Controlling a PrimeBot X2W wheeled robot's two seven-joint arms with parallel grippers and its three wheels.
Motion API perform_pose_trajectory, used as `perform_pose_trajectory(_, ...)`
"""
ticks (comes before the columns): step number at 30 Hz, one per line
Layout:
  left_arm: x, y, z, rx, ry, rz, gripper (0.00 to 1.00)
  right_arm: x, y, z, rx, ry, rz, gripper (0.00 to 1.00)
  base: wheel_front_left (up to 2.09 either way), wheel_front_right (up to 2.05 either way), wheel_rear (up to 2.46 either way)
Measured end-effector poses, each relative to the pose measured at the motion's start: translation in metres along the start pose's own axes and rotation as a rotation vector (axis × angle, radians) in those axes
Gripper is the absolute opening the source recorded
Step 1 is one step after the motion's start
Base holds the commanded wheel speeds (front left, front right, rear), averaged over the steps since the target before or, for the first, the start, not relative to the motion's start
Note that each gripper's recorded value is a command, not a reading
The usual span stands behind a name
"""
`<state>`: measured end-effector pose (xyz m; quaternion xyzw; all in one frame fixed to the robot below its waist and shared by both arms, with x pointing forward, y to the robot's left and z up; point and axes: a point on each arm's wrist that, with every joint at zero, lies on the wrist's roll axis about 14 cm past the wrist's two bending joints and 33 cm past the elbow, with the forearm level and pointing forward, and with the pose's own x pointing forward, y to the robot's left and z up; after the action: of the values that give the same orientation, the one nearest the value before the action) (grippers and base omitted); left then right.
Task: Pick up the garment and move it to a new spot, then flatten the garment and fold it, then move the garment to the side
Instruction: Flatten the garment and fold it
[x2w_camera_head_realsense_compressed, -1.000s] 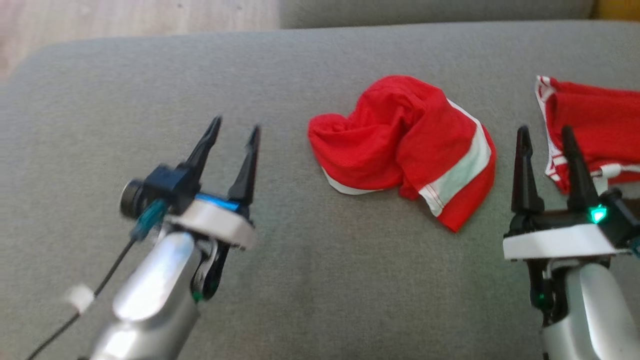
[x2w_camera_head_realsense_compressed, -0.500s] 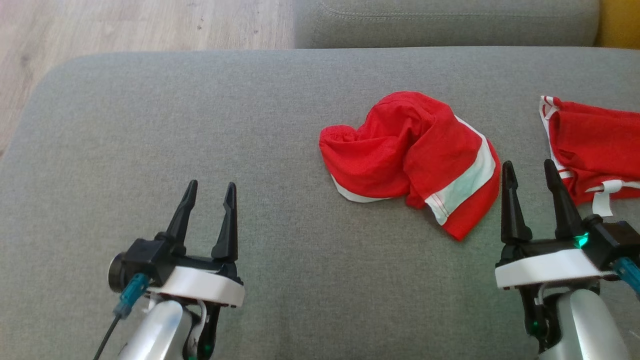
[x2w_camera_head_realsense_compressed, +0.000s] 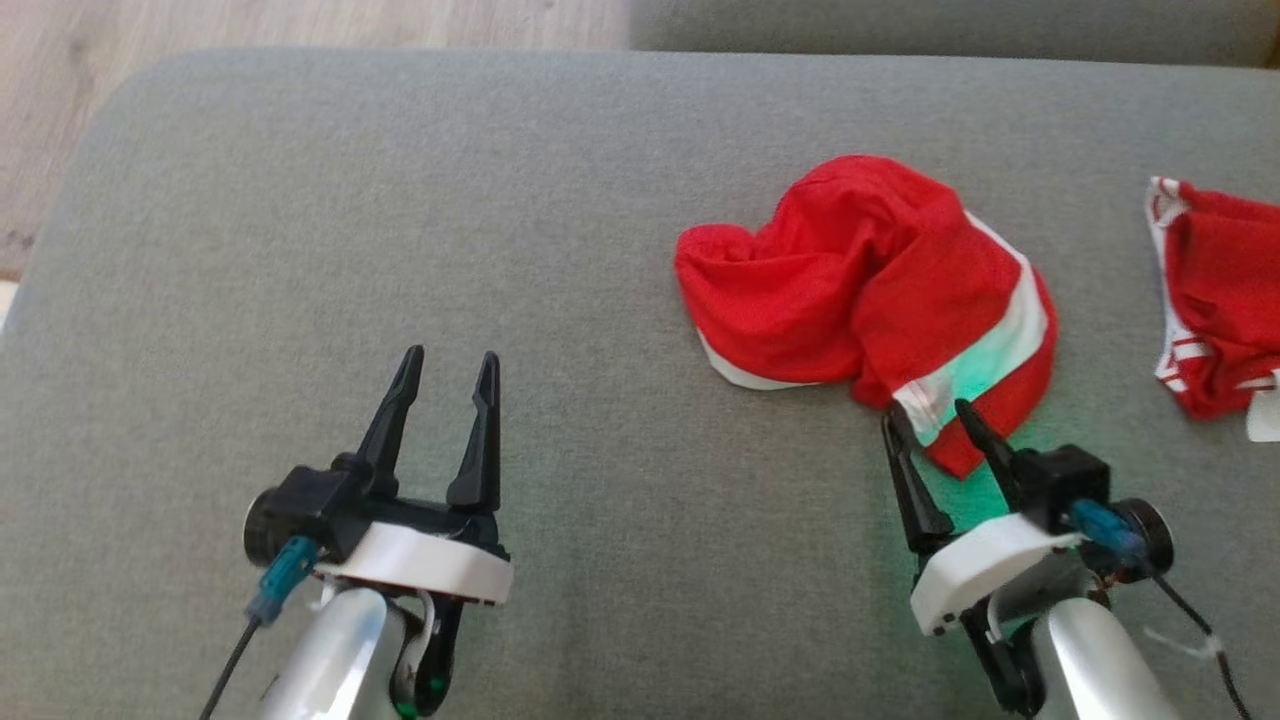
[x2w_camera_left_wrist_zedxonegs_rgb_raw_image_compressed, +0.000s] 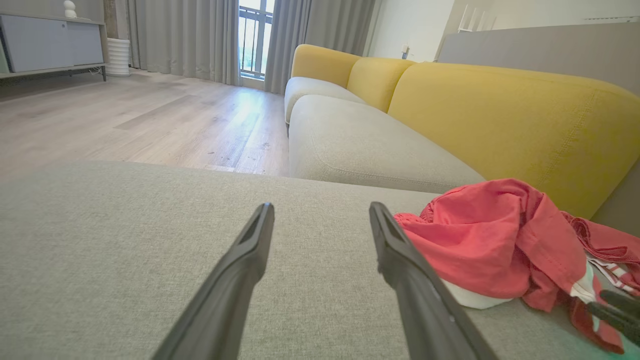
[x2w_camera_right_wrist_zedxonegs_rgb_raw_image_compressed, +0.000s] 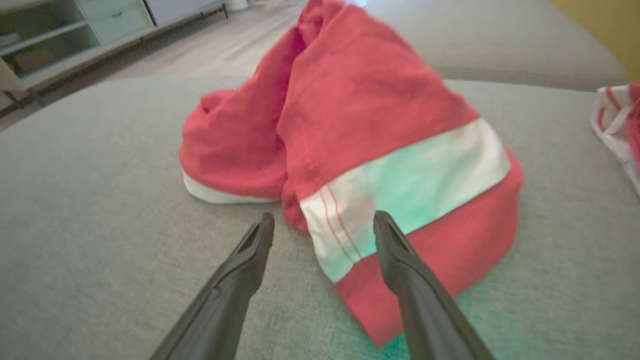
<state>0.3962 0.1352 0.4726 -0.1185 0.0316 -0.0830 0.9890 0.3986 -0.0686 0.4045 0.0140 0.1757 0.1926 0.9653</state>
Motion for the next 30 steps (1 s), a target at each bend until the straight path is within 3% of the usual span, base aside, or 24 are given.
perform_pose_trajectory(6, 0.002, 0.007, -0.006, -0.004, 0.015, 0.017, 1.0, 0.02, -0.008, -0.019, -0.064, 0.085, -0.006, 1.0, 0.0, 0.0, 0.0)
perform_pose_trajectory(8, 0.001, 0.012, -0.007, -0.006, 0.019, 0.033, 1.0, 0.024, -0.012, -0.019, -0.069, 0.087, -0.014, 0.0, 0.0, 0.0, 0.0)
perform_pose_trajectory(13, 0.001, 0.012, -0.004, -0.003, 0.009, 0.033, 1.0, 0.029, -0.016, -0.001, -0.073, 0.01, -0.024, 0.0, 0.0, 0.0, 0.0)
perform_pose_trajectory(18, 0.001, 0.005, 0.001, -0.009, -0.007, 0.018, 1.0, 0.032, -0.013, 0.041, -0.074, -0.133, -0.018, 0.0, 0.0, 0.0, 0.0)
perform_pose_trajectory(22, -0.001, -0.001, 0.01, -0.014, -0.034, 0.001, 1.0, 0.037, 0.01, 0.113, -0.111, -0.327, 0.047, 0.0, 0.0, 0.0, 0.0)
perform_pose_trajectory(30, -0.012, 0.0, 0.019, -0.017, -0.064, 0.015, 1.0, 0.023, 0.088, 0.262, -0.201, -0.681, 0.265, 0.0, 0.0, 0.0, 0.0)
